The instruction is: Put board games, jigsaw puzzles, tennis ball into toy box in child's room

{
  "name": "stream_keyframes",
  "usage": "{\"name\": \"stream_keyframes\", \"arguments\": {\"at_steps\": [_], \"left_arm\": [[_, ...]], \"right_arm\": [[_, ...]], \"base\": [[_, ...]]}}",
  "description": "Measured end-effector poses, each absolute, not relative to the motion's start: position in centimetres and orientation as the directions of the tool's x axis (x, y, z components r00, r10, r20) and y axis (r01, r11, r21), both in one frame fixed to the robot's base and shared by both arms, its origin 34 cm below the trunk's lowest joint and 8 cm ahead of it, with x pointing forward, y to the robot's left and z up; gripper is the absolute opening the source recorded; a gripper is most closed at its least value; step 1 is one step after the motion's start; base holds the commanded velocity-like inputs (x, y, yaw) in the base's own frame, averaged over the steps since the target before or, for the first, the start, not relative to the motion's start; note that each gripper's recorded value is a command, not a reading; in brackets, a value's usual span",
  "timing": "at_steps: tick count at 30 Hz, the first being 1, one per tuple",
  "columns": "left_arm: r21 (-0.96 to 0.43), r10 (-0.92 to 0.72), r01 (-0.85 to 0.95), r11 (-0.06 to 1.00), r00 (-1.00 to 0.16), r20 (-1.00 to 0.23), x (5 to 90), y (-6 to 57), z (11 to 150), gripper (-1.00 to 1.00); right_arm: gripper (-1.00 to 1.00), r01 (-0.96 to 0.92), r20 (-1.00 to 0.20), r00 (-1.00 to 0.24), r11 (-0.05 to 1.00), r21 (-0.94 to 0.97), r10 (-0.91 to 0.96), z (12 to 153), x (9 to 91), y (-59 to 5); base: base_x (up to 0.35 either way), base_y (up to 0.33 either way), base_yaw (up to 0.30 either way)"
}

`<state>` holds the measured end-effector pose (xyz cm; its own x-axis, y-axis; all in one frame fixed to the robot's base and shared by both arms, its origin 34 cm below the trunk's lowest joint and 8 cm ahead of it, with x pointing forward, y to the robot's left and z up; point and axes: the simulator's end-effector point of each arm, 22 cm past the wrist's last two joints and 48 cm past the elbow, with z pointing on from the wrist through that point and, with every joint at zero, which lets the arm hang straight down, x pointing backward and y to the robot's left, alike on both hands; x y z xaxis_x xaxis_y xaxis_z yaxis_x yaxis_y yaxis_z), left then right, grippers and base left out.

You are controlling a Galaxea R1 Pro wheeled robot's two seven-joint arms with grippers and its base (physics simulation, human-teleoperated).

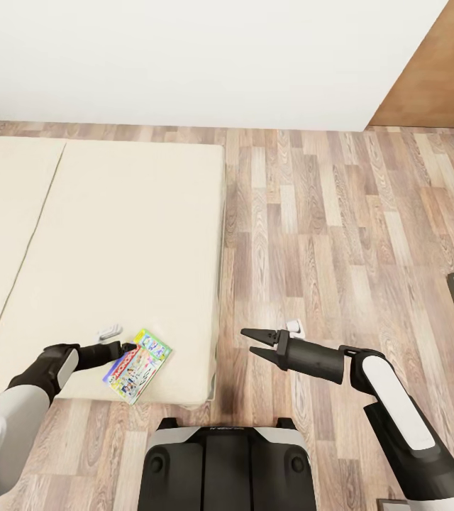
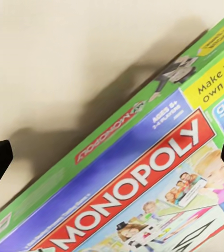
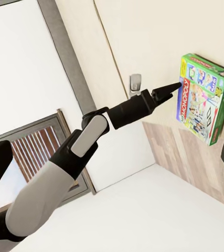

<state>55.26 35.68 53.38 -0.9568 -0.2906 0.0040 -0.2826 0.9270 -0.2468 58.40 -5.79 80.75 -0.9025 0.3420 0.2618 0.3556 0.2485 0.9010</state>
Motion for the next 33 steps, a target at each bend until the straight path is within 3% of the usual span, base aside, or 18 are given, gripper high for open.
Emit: {"name": "stream_keyframes", "arguments": {"at_steps": [33], "left_arm": [[-0.207,-0.245,-0.237,0.949,-0.970,-0.011,53.8,36.9,52.9,1.00]], "right_arm": [[1.00,0.357,0.263,-0.902,0.249,0.900,0.343,80.7,58.4,-5.8]], "base": [[0.000,0.000,0.000]]}}
